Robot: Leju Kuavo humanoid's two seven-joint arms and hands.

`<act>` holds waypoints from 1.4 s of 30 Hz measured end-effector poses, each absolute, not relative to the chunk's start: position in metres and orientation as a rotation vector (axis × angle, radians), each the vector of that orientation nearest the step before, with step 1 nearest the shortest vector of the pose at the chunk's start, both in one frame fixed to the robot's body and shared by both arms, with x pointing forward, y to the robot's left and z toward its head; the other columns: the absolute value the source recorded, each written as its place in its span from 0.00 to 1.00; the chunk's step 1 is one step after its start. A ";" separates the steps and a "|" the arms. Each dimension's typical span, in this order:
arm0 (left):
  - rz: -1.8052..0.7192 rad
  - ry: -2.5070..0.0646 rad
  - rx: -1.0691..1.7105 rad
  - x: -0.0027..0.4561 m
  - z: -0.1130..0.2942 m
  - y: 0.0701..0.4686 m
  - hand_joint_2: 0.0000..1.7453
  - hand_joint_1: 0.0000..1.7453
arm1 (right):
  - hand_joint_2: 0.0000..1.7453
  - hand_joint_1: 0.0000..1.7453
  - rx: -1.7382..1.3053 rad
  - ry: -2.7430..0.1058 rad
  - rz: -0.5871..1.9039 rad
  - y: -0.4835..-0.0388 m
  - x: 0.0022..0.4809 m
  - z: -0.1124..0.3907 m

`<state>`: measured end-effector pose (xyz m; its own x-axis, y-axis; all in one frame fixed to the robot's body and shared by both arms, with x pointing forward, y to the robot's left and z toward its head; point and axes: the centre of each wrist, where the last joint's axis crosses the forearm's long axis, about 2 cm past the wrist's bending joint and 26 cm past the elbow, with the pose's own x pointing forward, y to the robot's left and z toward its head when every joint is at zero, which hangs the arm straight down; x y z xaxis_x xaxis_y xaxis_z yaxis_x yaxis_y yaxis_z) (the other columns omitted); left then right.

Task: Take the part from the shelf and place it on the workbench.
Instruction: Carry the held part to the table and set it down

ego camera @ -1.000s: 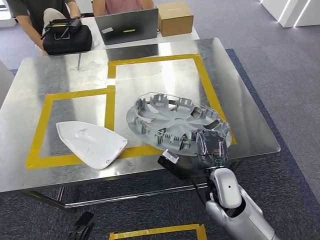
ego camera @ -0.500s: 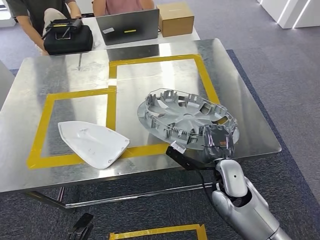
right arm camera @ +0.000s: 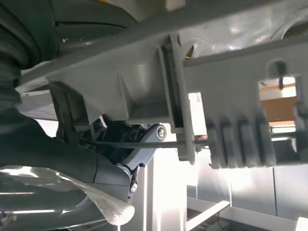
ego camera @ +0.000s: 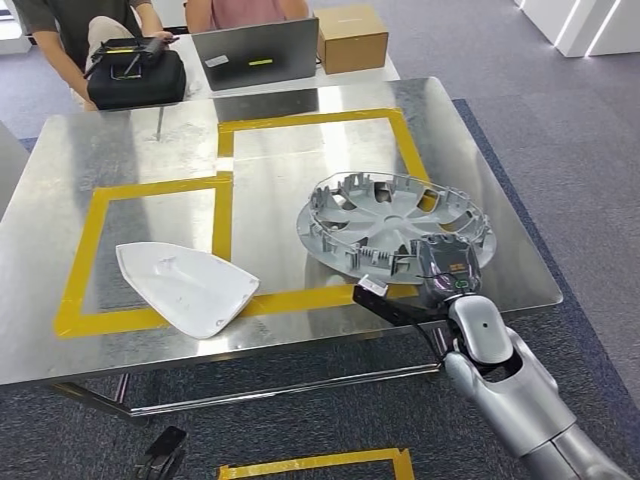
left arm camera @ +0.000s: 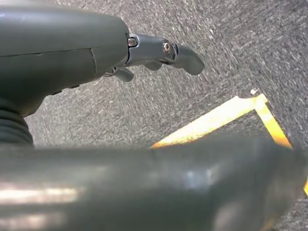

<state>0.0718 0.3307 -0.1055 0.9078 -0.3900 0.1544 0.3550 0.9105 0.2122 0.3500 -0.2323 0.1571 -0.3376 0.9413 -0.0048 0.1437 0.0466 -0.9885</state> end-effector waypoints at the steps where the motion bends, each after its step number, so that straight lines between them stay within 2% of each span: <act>1: -0.387 -0.196 0.187 0.072 -0.105 0.331 1.00 0.00 | 1.00 0.00 -1.118 -1.582 1.368 -0.233 0.350 0.156; 2: -0.386 -0.196 0.192 0.072 -0.105 0.332 1.00 0.00 | 1.00 0.00 -1.114 -1.577 1.370 -0.234 0.351 0.155; 6: -0.387 -0.195 0.217 0.072 -0.105 0.333 0.00 0.00 | 1.00 0.00 -1.089 -1.575 1.368 -0.237 0.351 0.149; 19: -0.410 -0.167 0.251 0.065 -0.106 0.331 0.00 0.00 | 1.00 0.00 -0.869 -1.547 1.210 -0.234 0.346 0.135; 27: -0.393 -0.133 0.231 0.067 -0.106 0.331 0.00 0.00 | 1.00 0.00 -0.508 -1.213 1.137 -0.221 0.359 0.150; 31: -0.390 -0.128 0.216 0.068 -0.105 0.333 0.00 0.00 | 0.00 0.00 -0.338 -1.161 1.105 -0.213 0.371 0.170; 37: -0.385 -0.142 0.197 0.070 -0.105 0.336 0.00 0.00 | 0.00 0.00 -0.286 -1.149 1.235 -0.199 0.389 0.202; 42: -0.380 -0.161 0.191 0.068 -0.105 0.337 0.00 0.00 | 0.00 0.00 -0.520 -1.202 1.362 -0.193 0.400 0.224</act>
